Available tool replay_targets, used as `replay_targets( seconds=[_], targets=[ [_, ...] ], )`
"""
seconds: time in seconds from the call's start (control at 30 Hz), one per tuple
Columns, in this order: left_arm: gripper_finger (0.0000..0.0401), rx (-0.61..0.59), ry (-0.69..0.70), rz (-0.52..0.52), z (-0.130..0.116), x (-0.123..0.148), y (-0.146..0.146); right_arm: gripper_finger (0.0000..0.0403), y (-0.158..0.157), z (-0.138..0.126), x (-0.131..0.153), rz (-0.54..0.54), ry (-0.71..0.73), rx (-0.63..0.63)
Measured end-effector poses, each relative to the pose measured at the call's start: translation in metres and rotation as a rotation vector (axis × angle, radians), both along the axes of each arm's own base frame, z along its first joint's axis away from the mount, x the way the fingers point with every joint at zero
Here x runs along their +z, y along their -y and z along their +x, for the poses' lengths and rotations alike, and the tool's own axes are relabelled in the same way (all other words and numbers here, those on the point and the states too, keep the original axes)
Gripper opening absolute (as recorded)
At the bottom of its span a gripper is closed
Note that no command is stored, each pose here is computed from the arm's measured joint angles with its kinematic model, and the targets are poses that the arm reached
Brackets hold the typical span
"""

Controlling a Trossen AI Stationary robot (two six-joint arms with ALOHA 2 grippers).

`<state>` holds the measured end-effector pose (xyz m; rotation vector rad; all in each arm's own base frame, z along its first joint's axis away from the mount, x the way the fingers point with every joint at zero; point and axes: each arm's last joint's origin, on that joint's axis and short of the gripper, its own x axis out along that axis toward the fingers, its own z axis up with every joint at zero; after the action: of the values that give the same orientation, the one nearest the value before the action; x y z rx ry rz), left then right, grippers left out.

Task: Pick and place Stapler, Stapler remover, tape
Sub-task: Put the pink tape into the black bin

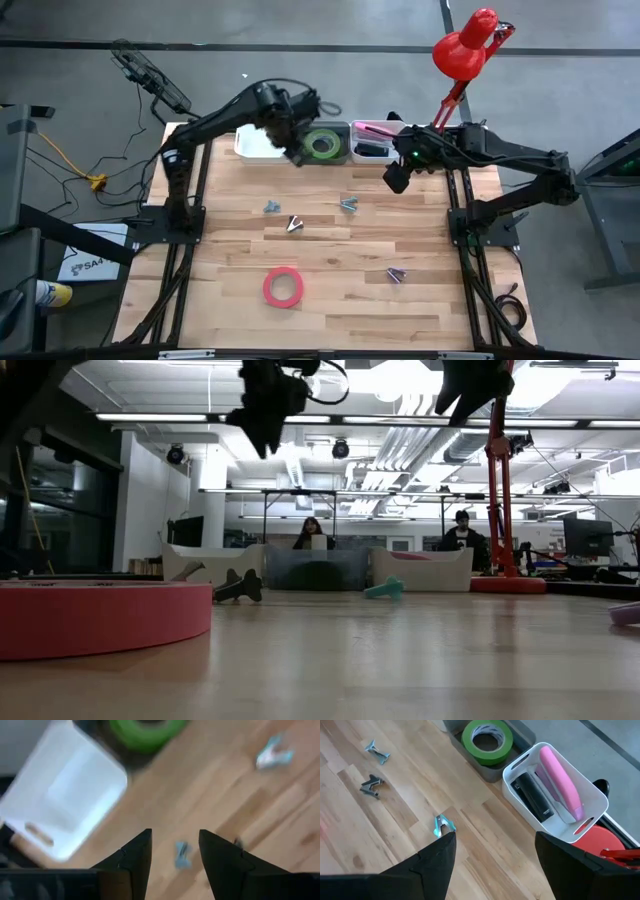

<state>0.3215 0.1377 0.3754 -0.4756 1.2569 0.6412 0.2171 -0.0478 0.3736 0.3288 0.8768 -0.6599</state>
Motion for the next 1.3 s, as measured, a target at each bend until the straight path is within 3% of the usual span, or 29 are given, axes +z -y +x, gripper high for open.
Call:
replay_targets(
  seconds=[0.3, 0.6, 0.87, 1.13, 1.3],
  targets=[
    [0.0159, 0.065, -0.118, -0.119, -0.034, -0.038, 0.070, 0.0263, 0.000, -0.002, -0.001, -0.006, -0.032, 0.018],
    [0.0159, 0.085, -0.214, -0.193, -0.046, -0.088, 0.146, 0.0263, -0.001, -0.002, -0.001, 0.001, -0.036, 0.046],
    [0.0161, 0.065, -0.073, -0.231, -0.036, -0.115, 0.195, 0.0263, -0.001, -0.001, -0.001, 0.016, -0.030, 0.046],
    [0.0244, 0.052, -0.009, -0.289, -0.039, -0.134, 0.230, 0.0263, -0.003, -0.002, -0.002, 0.069, -0.025, 0.042],
    [0.0281, 0.064, -0.060, -0.275, -0.041, -0.155, 0.245, 0.0263, -0.008, -0.003, -0.003, 0.089, -0.033, 0.045]
  ],
)
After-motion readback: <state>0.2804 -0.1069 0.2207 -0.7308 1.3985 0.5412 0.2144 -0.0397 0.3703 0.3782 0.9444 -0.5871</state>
